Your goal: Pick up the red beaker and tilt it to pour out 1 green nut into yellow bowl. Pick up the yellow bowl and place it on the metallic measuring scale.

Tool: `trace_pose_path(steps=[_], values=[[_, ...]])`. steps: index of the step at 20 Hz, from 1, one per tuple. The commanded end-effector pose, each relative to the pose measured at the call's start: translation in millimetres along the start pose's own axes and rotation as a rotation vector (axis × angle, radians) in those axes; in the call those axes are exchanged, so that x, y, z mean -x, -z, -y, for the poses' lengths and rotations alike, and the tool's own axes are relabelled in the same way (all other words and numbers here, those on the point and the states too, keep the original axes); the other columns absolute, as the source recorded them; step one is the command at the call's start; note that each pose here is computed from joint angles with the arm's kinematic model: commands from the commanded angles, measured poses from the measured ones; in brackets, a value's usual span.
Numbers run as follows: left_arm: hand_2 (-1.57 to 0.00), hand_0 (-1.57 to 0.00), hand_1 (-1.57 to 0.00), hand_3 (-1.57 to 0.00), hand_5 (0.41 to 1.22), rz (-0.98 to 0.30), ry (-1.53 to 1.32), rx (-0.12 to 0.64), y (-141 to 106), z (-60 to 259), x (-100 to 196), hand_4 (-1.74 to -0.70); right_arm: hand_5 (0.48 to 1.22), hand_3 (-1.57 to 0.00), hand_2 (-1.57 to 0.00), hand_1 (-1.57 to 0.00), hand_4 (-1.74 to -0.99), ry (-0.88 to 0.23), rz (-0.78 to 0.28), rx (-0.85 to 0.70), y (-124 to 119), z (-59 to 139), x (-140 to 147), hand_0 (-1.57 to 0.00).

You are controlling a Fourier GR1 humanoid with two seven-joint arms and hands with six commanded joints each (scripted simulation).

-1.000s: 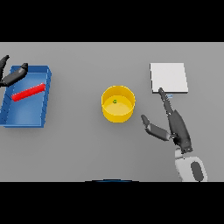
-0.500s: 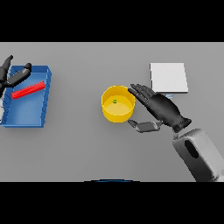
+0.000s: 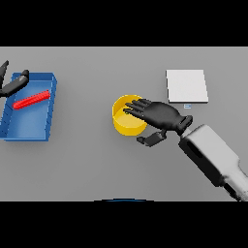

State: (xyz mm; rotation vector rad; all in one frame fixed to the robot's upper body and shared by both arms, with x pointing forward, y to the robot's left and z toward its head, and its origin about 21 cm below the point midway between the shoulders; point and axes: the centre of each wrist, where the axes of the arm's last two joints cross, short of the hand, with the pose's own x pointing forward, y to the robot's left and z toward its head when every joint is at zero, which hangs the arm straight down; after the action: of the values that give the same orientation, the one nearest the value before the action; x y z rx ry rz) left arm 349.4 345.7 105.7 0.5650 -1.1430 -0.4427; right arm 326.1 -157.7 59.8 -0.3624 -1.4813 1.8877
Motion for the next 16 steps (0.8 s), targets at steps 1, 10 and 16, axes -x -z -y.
trace_pose_path(steps=[1, 10, 16], values=[[0.00, 0.00, 0.00, 0.00, 0.695, -0.001, -0.001, 0.010, 0.6, 1.6, -2.0, -0.81, 0.646, 0.00, 0.00, 0.00, -1.155, -0.010, 0.009, -0.019, 4.9, 2.0, 0.3, 0.00], [0.00, 0.00, 0.00, 0.00, 0.703, 0.001, 0.017, 0.014, 2.3, 0.3, 2.8, -0.80, 0.674, 0.00, 0.00, 0.00, -1.181, -0.095, -0.001, -0.216, 40.3, 0.7, -7.3, 0.00], [0.00, 0.00, 0.00, 0.00, 0.714, -0.009, 0.027, 0.005, 4.3, -0.1, 4.2, -0.79, 0.770, -0.08, -0.04, -0.01, -1.234, -0.096, -0.024, -0.251, 48.4, 0.5, -3.3, 0.00]])
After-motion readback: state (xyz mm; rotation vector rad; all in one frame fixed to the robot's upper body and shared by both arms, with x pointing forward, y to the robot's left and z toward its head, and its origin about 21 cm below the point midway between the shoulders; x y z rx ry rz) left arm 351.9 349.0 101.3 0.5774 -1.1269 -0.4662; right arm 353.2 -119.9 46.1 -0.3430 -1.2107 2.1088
